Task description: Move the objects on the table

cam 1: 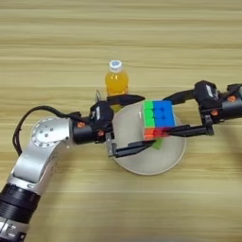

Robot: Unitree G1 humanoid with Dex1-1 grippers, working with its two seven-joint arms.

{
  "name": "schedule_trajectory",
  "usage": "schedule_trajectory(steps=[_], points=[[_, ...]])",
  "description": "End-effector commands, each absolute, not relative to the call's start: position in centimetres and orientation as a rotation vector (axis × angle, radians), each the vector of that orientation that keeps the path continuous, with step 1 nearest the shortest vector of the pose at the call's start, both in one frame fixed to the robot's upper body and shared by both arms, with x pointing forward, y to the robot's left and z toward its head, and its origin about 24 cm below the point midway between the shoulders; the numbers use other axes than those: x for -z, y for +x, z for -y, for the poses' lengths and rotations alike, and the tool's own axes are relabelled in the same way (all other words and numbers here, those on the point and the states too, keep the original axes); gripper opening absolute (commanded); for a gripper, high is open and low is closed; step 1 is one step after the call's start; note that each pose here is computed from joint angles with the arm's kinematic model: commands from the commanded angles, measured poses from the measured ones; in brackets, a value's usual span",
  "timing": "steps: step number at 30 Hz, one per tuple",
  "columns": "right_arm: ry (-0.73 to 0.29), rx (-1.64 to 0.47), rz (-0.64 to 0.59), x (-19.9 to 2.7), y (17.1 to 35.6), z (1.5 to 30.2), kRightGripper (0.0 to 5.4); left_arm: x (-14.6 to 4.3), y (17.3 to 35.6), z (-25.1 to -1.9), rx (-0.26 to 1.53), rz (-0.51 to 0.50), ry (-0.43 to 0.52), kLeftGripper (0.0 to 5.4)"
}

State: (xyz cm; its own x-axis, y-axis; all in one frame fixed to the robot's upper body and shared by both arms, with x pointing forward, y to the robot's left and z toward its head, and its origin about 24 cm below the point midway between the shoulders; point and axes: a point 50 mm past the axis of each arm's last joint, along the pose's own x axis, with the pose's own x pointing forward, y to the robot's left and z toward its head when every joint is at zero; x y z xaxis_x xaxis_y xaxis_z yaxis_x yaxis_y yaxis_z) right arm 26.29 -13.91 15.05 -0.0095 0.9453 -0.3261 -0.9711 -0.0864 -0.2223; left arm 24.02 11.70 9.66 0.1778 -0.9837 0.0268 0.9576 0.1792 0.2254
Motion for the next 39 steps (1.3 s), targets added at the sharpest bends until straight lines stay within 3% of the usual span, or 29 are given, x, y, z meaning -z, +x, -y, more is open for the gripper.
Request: schedule_trajectory(steps=[1,6,28,39], points=[[-0.465,-1.612,-0.059,-15.70,26.19,13.68,3.32,-9.95,24.34,-11.59,1.389,0.195,0.200,5.40],[-0.467,-1.616,-0.058,-15.73,26.15,13.60,3.32,-9.98,24.41,-11.57,1.386,0.202,0.202,5.40],[-0.474,-1.613,-0.038,-16.20,26.20,13.58,3.32,-9.45,24.25,-11.73,1.409,0.170,0.219,3.32],[-0.471,-1.613,-0.031,-16.32,26.20,13.59,3.32,-9.39,24.26,-11.73,1.408,0.173,0.223,3.27]])
